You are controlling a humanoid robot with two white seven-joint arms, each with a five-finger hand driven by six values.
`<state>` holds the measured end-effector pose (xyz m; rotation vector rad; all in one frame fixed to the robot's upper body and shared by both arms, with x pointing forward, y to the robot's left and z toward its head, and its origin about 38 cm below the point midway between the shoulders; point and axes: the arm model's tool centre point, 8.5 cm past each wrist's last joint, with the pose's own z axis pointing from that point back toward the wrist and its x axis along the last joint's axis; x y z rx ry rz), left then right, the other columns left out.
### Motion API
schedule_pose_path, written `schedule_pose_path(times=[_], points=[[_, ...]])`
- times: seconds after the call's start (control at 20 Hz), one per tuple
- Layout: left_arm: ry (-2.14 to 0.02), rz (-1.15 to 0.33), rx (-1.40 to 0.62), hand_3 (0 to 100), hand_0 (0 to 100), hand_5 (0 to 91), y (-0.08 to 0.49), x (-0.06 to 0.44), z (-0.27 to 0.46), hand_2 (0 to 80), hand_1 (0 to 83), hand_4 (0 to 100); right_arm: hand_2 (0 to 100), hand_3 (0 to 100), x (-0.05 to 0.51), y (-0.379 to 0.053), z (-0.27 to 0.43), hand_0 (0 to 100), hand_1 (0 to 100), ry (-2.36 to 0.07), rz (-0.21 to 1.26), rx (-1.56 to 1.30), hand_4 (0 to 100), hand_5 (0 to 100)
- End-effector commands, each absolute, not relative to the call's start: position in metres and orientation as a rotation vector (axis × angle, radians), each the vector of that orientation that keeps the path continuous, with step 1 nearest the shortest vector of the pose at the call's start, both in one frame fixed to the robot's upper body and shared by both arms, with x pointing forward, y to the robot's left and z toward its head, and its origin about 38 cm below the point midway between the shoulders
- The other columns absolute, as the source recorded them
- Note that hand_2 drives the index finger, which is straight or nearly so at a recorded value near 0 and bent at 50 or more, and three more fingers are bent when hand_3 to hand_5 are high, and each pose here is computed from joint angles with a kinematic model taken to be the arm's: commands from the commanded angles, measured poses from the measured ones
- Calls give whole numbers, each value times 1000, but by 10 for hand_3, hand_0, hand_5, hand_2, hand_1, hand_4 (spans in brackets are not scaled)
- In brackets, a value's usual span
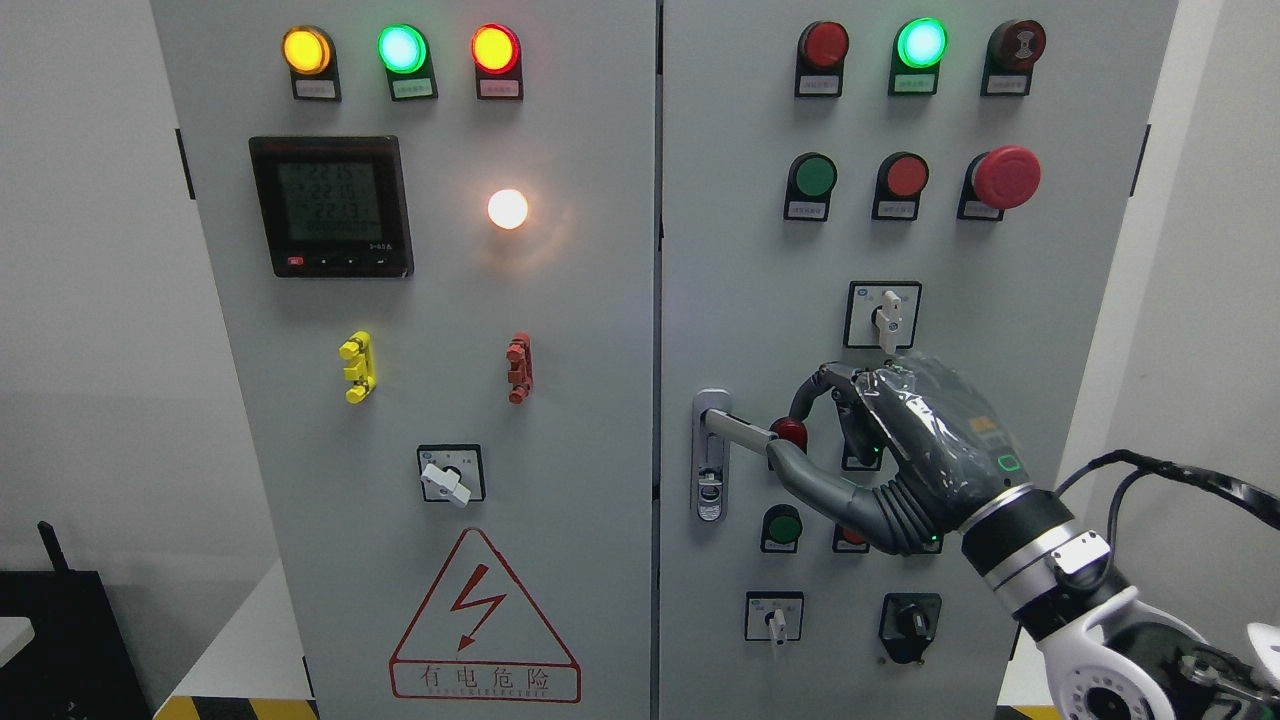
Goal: Release door handle
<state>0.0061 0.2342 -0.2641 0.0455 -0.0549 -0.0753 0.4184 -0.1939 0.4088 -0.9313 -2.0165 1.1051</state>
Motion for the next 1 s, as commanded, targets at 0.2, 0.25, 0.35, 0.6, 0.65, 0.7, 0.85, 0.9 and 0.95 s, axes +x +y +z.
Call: schedule_pose_path(times=[0.2, 0.25, 0.35, 0.6, 0.65, 0.7, 0.85, 0.9, 0.95], points=[[-43, -74, 45, 0, 120, 0, 234, 4, -264, 0, 389, 0, 461, 1000, 428, -174, 412, 346, 285, -2032, 1089, -908, 1000, 1000], [-43, -74, 45, 0, 120, 0, 234, 4, -264, 0, 389, 0, 461, 1000, 428, -174, 412, 346, 286, -2032, 1089, -908, 1000, 1000], [-43, -74, 45, 0, 120, 0, 234, 4, -264, 0, 389, 0, 462, 1000, 429, -174, 411, 346, 286, -2023, 1087, -912, 1000, 1000], [-43, -74, 45, 0, 120, 0, 234, 4, -264, 0, 389, 0, 470, 1000, 429, -169, 407, 348, 288, -2023, 1090, -895, 1000, 1000], [-43, -74, 45, 0, 120, 0, 234, 4, -264, 0, 389, 0, 470, 1000, 429, -169, 407, 348, 288, -2021, 1088, -896, 1000, 1000], [-43, -74, 45, 0, 120, 0, 234, 4, -264, 0, 389, 0, 472, 1000, 429, -170, 406, 348, 289, -2020, 1089, -895, 1000, 1000], [-43, -74, 45, 0, 120, 0, 234, 4, -264, 0, 389, 0, 472, 1000, 430, -171, 405, 349, 291, -2015, 1085, -897, 1000, 1000], [-43, -74, 45, 0, 120, 0, 234, 4, -264, 0, 389, 0, 472, 1000, 430, -171, 404, 349, 291, -2013, 1085, -897, 1000, 1000], [-43, -74, 45, 0, 120, 0, 234, 4, -264, 0, 389, 0, 472, 1000, 431, -171, 404, 349, 291, -2011, 1085, -898, 1000, 1000]])
